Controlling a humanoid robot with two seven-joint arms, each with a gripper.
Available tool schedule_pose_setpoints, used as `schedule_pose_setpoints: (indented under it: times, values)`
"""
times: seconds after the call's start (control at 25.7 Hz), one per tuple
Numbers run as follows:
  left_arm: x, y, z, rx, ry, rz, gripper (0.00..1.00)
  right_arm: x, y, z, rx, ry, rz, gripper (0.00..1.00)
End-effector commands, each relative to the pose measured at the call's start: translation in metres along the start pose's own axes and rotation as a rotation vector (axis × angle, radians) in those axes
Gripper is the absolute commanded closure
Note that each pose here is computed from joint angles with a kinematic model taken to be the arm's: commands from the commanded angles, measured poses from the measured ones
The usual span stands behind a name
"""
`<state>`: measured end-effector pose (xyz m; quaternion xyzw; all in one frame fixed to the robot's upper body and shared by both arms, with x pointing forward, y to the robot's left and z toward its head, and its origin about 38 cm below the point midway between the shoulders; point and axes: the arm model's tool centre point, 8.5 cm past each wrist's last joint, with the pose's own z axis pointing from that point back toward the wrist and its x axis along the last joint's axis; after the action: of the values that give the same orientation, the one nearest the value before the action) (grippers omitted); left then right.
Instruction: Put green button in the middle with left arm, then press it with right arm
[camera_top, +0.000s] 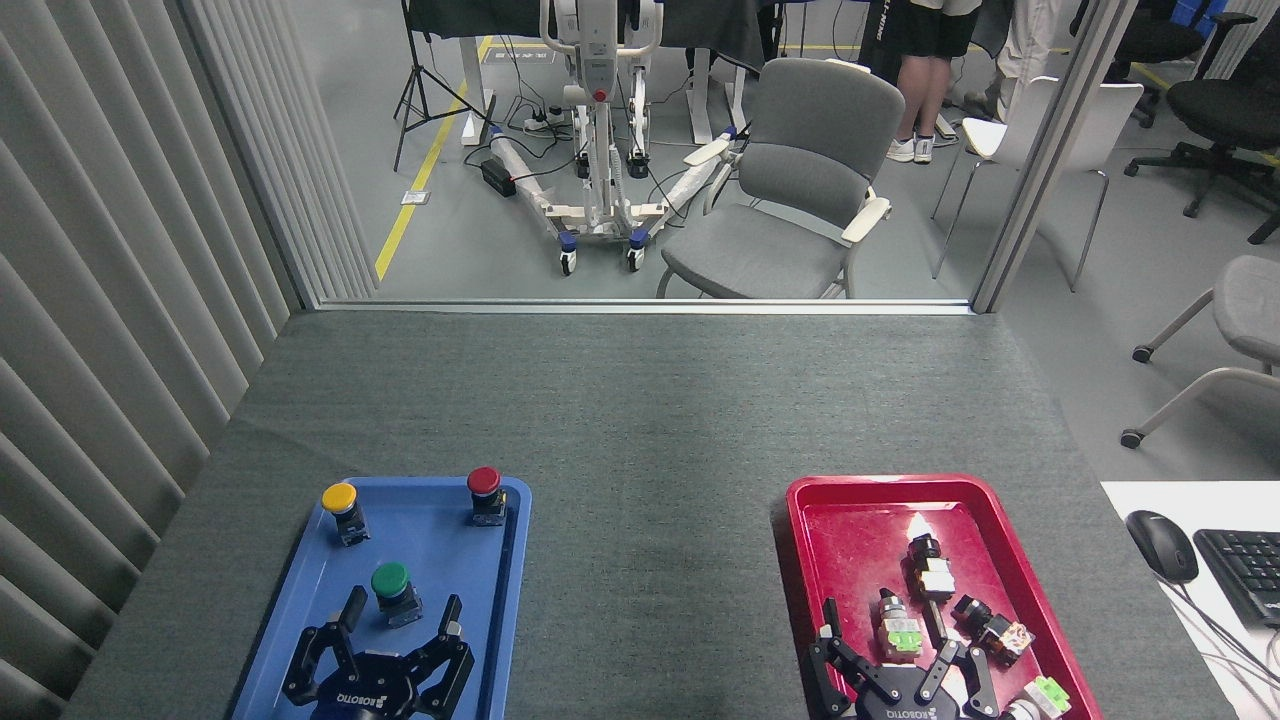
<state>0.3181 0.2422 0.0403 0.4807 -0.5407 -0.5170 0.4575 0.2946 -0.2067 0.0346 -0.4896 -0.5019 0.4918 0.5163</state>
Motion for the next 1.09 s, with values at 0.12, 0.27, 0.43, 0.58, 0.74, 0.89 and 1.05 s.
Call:
schedule_pose_setpoints:
  times: [0.12,0.27,0.43,0.58,0.74,0.89,1.05]
  values:
    - [-0.001,0.007,0.000,0.040,-0.002,0.026,0.00,0.005,-0.002,-0.003,-0.010,-0.006,-0.003,0.00]
    - [-0.006,0.009,0.003,0.050,-0.009,0.021,0.00,0.009,-0.001,-0.004,-0.008,-0.004,0.031,0.00]
    - [-0.007,0.004,0.010,0.051,0.005,0.031,0.00,0.010,0.002,0.000,0.002,-0.005,0.038,0.00]
    - [-0.008,0.005,0.009,0.055,0.007,0.051,0.00,0.011,0.003,0.002,0.001,-0.012,0.099,0.00]
    - [-0.007,0.000,0.010,0.040,0.001,0.056,0.00,0.010,0.003,0.002,-0.001,-0.009,0.105,0.00]
    - [-0.007,0.000,0.010,0.042,0.002,0.058,0.00,0.010,0.003,0.003,0.001,-0.009,0.106,0.00]
    - [-0.007,0.001,0.009,0.043,0.002,0.057,0.00,0.010,0.003,0.003,-0.004,-0.007,0.103,0.00]
